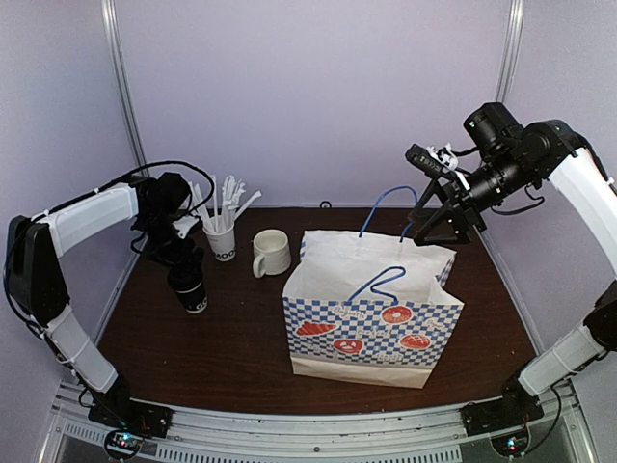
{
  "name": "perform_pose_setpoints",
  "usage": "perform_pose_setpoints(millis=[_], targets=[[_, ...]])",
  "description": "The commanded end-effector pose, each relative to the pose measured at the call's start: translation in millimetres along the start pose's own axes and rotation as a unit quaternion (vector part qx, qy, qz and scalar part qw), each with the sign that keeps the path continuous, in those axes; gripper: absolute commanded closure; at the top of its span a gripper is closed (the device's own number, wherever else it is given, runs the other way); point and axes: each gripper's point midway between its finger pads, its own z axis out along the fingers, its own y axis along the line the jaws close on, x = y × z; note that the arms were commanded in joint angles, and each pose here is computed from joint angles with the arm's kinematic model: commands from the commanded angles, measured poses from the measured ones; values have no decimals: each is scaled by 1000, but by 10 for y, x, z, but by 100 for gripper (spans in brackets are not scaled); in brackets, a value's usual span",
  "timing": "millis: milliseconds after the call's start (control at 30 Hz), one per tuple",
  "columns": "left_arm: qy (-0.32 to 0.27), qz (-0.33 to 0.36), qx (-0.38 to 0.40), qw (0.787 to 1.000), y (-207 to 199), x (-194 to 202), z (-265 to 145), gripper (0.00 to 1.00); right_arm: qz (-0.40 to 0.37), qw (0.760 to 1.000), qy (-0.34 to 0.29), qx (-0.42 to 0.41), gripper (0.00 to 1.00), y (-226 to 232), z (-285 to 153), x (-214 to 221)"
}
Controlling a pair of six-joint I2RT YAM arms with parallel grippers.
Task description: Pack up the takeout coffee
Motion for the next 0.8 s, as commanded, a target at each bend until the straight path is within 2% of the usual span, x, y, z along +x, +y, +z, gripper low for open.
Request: perform_pose_setpoints(millis=[0, 767], targets=[[3, -2, 0, 1000, 27, -6, 39, 10, -2, 1000, -11, 3, 28, 21, -42, -29], [26, 2, -2, 1000, 30, 54, 140, 16, -3, 1000, -11, 8, 28, -6, -50, -54]])
